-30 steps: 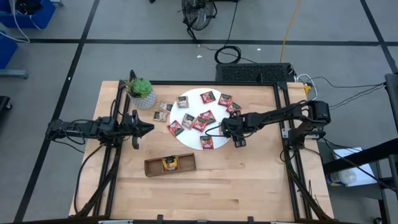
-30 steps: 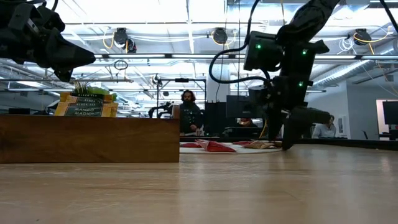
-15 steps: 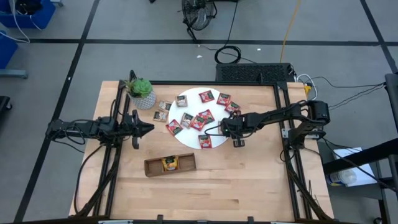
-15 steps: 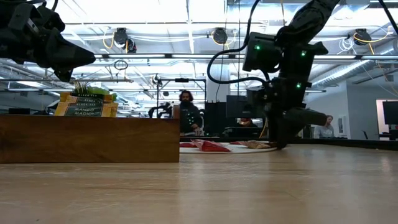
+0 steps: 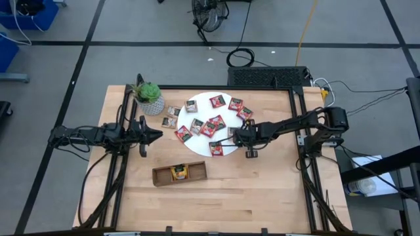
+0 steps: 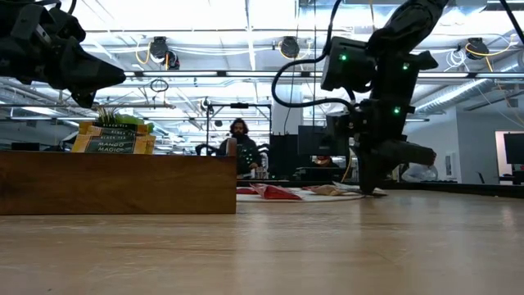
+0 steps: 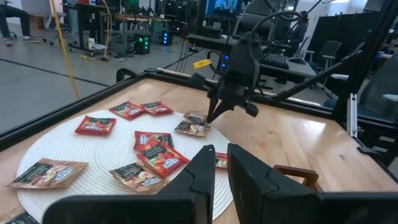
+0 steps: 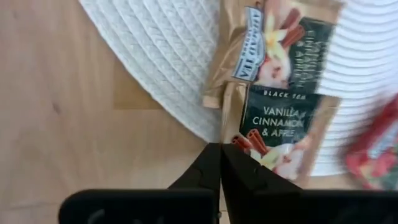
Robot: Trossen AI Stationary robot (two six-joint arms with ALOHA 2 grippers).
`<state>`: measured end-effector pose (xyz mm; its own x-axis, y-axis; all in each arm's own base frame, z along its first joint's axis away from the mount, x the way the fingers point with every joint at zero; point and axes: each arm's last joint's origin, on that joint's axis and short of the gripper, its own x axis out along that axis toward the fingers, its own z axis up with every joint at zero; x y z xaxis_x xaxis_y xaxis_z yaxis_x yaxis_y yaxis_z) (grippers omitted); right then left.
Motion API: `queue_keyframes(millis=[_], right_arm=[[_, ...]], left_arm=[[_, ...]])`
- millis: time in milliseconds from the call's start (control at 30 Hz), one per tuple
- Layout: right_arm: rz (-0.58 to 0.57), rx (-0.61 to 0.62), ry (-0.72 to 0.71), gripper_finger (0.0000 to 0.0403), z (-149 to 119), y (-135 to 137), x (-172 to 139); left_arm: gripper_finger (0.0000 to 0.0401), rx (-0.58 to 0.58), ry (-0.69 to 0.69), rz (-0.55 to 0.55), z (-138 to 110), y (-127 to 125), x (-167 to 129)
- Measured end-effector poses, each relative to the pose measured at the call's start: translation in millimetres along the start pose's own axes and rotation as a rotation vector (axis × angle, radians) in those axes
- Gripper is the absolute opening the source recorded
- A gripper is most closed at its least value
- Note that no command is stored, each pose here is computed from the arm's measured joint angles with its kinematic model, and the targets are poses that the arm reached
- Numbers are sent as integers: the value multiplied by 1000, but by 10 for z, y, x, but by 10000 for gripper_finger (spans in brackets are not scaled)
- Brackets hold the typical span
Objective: Pick & Place Tea
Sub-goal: Put the brown tea bag into the right section of the wooden organizer
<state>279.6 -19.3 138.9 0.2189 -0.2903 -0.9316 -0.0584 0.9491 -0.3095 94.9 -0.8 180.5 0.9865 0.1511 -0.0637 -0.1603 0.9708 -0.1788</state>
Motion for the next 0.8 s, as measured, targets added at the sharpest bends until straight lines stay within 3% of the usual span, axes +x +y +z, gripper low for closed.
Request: queue_keyframes(millis=[200,333,500,667,800], right_arm=[[-186,-76,-29,1,47,60,-92],[-222,-35,-108,2,92,35,-209],[-82,193,-199,28,57,-190,-352],[95,496,-88,98,-207,-623,-278],[252,639,-83,154,-363,-919,-177]], left_arm=[[47,0,0,0,0,0,0],[47,0,0,0,0,0,0],[47,0,0,0,0,0,0],[47,0,0,0,1,0,0],[47,0,-1,0,1,0,0]])
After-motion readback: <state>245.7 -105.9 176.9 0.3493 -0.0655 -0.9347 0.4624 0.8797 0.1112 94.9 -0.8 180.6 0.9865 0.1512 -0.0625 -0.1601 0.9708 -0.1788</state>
